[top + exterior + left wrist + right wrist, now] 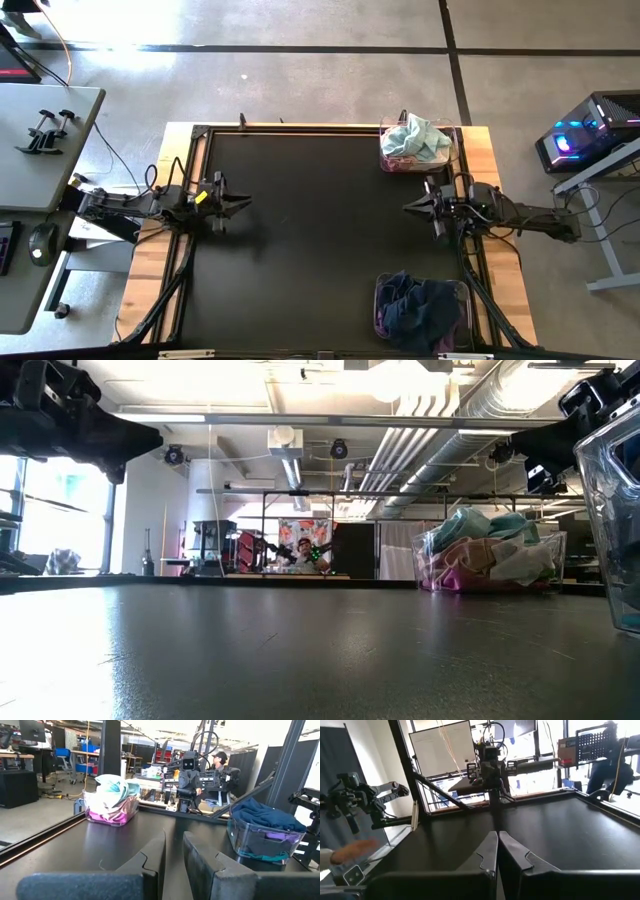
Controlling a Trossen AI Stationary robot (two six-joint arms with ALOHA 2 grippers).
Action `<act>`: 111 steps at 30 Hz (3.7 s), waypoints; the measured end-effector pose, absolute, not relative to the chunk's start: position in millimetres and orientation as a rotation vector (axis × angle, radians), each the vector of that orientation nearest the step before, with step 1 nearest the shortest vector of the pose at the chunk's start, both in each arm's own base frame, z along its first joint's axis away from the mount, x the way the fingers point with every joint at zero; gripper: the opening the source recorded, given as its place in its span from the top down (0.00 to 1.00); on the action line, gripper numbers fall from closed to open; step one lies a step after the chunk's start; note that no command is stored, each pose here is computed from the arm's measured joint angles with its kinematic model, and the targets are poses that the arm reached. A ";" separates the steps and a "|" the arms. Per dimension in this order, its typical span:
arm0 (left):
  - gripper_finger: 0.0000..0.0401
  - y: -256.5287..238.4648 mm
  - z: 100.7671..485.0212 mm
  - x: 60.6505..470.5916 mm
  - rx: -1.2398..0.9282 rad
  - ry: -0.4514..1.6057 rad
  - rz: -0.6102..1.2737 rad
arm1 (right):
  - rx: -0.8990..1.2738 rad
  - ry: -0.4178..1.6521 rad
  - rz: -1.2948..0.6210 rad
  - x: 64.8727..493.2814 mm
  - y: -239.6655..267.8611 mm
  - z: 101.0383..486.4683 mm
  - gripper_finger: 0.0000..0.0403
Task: Sort towels by color in basket
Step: Return to Home Position
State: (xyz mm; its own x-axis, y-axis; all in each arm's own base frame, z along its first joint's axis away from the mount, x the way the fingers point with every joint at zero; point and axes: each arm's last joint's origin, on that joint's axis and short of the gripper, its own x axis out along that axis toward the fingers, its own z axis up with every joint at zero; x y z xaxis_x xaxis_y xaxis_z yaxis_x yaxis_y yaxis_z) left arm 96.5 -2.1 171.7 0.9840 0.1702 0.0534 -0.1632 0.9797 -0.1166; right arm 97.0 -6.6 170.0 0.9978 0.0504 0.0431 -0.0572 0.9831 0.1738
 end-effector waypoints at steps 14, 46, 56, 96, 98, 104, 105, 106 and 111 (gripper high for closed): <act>0.87 -2.1 171.6 96.5 -0.107 -0.062 0.167 | 0.022 -0.042 0.050 97.0 -6.6 170.0 1.00; 0.87 -2.0 171.6 96.4 0.020 -0.051 0.174 | 0.038 -0.042 0.050 97.0 -6.6 170.0 1.00; 0.87 -2.0 171.6 96.4 0.020 -0.051 0.174 | 0.038 -0.042 0.050 97.0 -6.6 170.0 1.00; 0.87 -2.0 171.6 96.5 0.020 -0.051 0.174 | 0.038 -0.042 0.050 97.0 -6.6 170.0 1.00; 0.87 -2.0 171.6 96.4 0.020 -0.051 0.174 | 0.038 -0.041 0.051 97.0 -6.6 170.0 1.00; 0.87 -2.0 171.5 96.5 0.020 -0.050 0.174 | 0.038 -0.041 0.050 97.0 -6.6 170.0 1.00; 0.87 -2.0 171.5 96.5 0.020 -0.050 0.174 | 0.038 -0.042 0.050 97.0 -6.6 170.0 1.00; 0.87 -2.0 171.5 96.5 0.020 -0.050 0.174 | 0.038 -0.041 0.050 97.0 -6.6 170.0 1.00; 0.87 -2.0 171.5 96.5 0.020 -0.050 0.174 | 0.038 -0.041 0.050 97.0 -6.6 170.0 1.00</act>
State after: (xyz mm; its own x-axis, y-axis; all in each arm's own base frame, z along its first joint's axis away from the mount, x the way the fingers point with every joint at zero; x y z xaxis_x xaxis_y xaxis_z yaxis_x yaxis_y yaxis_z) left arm 96.5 -2.0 171.5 0.9836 0.1728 0.0519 -0.1738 0.9847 0.0152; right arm 97.0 -6.6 170.0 0.9979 0.0494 0.0423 -0.0510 0.9980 0.0373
